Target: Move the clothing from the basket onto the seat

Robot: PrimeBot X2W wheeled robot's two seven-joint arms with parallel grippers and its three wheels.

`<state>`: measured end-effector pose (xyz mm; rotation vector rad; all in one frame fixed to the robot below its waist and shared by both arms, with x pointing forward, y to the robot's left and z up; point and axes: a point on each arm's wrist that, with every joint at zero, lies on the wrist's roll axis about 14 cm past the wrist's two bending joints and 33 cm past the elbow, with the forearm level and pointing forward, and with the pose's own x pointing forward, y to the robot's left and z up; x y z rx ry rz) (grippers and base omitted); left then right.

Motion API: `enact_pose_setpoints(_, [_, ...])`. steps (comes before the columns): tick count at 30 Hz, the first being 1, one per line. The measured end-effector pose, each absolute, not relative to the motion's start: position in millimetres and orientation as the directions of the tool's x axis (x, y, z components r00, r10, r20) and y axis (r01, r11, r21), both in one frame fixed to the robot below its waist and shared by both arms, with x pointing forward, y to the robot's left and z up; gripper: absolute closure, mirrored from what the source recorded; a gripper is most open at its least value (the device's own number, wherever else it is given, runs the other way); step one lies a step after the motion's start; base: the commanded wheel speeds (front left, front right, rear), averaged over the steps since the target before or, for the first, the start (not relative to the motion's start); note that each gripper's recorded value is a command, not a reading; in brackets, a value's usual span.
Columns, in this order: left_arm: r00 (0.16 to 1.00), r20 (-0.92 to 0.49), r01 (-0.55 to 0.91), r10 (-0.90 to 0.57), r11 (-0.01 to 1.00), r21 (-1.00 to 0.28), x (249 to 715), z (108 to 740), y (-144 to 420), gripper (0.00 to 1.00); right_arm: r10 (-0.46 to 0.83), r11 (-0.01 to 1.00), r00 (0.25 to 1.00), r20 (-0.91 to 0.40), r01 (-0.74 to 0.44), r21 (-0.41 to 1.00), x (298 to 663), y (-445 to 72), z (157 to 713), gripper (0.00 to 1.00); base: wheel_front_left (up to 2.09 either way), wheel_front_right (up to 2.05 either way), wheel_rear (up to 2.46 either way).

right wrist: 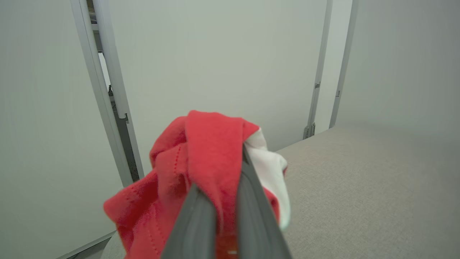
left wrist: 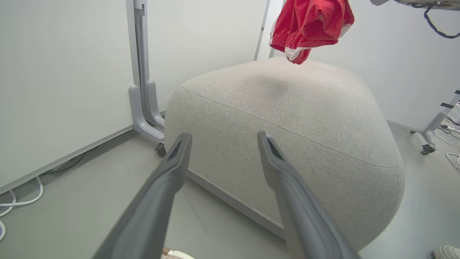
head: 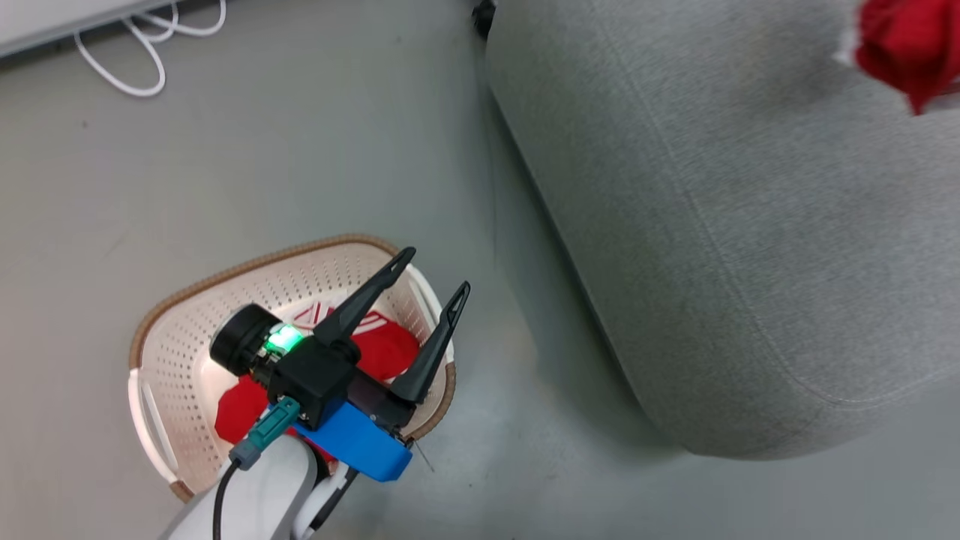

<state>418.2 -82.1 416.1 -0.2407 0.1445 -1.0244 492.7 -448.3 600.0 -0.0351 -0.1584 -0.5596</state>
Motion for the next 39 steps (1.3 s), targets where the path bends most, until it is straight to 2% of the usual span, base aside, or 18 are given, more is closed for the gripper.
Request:
enact_pose_setpoints(7, [0.520,-0.029,0.817,-0.854,0.507,-0.274,432.2,389.6,-71.3,0.00,-0.623,0.782,0.781,0.051,0.622,0.023,493.3,-476.4,537.6,1.00,0.00,0.00,0.00])
enact_pose_setpoints(14, [0.503,-0.042,0.819,-0.863,0.491,-0.298,433.1,370.7,-72.7,0.00,-0.667,0.738,0.737,-0.110,0.674,0.034,481.1,-475.3,461.1,1.00,0.00,0.00,0.00])
enact_pose_setpoints(22, [0.489,-0.039,0.825,-0.871,0.477,-0.302,428.2,374.8,-76.2,0.00,-0.668,0.734,0.730,-0.145,0.678,0.035,474.0,-472.9,450.3,1.00,0.00,0.00,0.00])
enact_pose_setpoints(23, [0.491,-0.037,0.825,-0.871,0.478,-0.302,428.4,376.0,-76.3,0.00,-0.665,0.737,0.732,-0.146,0.676,0.032,474.0,-472.2,450.7,0.75,0.00,0.00,0.00])
enact_pose_setpoints(24, [0.492,-0.038,0.824,-0.870,0.479,-0.303,428.6,376.6,-76.1,0.00,-0.664,0.738,0.733,-0.146,0.674,0.031,473.9,-471.8,451.1,0.45,0.00,0.00,0.00])
enact_pose_setpoints(25, [0.493,-0.040,0.823,-0.869,0.480,-0.302,428.6,376.6,-75.8,0.00,-0.663,0.739,0.734,-0.147,0.673,0.026,473.4,-472.1,451.5,0.00,0.00,0.00,0.00])
enact_pose_setpoints(39, [0.515,-0.037,0.815,-0.857,0.502,-0.290,429.4,388.7,-72.6,0.00,-0.647,0.757,0.749,-0.143,0.653,-0.008,467.3,-469.1,460.4,0.00,0.00,0.00,0.00])
